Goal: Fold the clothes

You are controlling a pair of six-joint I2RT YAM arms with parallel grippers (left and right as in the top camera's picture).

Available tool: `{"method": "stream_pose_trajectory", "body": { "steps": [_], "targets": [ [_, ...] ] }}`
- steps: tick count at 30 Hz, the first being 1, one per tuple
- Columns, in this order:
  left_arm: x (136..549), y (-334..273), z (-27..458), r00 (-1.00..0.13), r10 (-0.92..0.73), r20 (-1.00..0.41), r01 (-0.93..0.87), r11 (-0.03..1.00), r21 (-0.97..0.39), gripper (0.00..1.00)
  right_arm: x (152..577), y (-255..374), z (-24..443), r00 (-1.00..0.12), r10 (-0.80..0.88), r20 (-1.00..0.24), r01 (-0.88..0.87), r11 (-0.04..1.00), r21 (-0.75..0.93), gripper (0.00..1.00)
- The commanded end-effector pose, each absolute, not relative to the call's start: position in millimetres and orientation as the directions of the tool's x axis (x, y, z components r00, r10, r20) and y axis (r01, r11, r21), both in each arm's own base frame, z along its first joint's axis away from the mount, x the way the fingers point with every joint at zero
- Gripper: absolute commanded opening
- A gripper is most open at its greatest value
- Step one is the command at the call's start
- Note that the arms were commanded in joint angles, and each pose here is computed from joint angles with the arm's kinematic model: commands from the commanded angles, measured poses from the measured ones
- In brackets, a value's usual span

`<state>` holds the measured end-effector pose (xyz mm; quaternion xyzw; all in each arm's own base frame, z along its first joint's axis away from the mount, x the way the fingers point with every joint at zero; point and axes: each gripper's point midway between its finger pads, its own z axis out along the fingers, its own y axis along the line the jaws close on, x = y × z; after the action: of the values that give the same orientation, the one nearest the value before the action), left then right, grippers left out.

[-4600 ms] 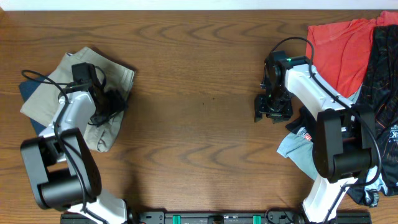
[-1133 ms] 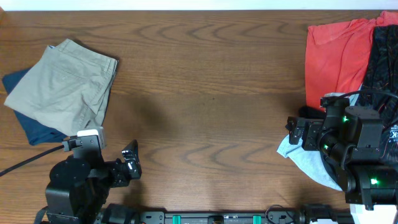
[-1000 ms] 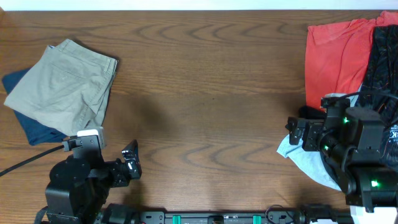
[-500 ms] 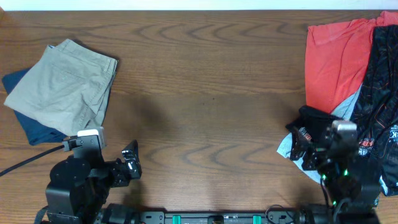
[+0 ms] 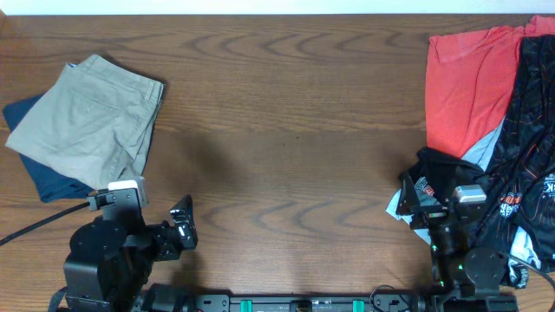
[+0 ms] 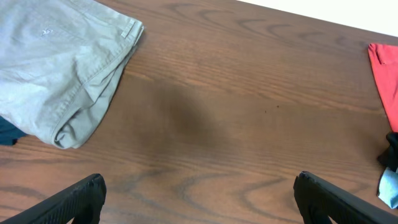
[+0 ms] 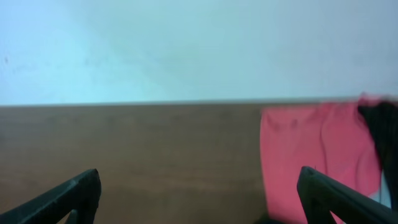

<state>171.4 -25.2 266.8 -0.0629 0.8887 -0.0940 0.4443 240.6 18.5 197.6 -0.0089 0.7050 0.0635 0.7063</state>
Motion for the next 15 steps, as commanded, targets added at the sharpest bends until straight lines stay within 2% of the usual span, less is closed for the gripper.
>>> {"method": "stream_pose_trajectory", "body": {
  "steps": [1,4,15],
  "targets": [
    [171.5,-23.9,266.8,-0.594,-0.202,-0.779,-0.038,0.974,-0.223,0.98,245.1,17.4,183.4,0.021,-0.022,-1.000,-0.095,0.995,-0.024,0.99],
    [171.5,-23.9,266.8,-0.594,-0.202,-0.779,-0.038,0.974,-0.223,0.98,245.8,14.7,158.5,-0.065,-0.025,-0.998,-0.081,0.996,-0.020,0.99],
    [171.5,-23.9,266.8,-0.594,-0.202,-0.779,-0.038,0.974,-0.223,0.98,245.8,14.8,158.3,-0.066,-0.025,-0.998,-0.082,0.996,-0.019,0.99]
  ]
}}
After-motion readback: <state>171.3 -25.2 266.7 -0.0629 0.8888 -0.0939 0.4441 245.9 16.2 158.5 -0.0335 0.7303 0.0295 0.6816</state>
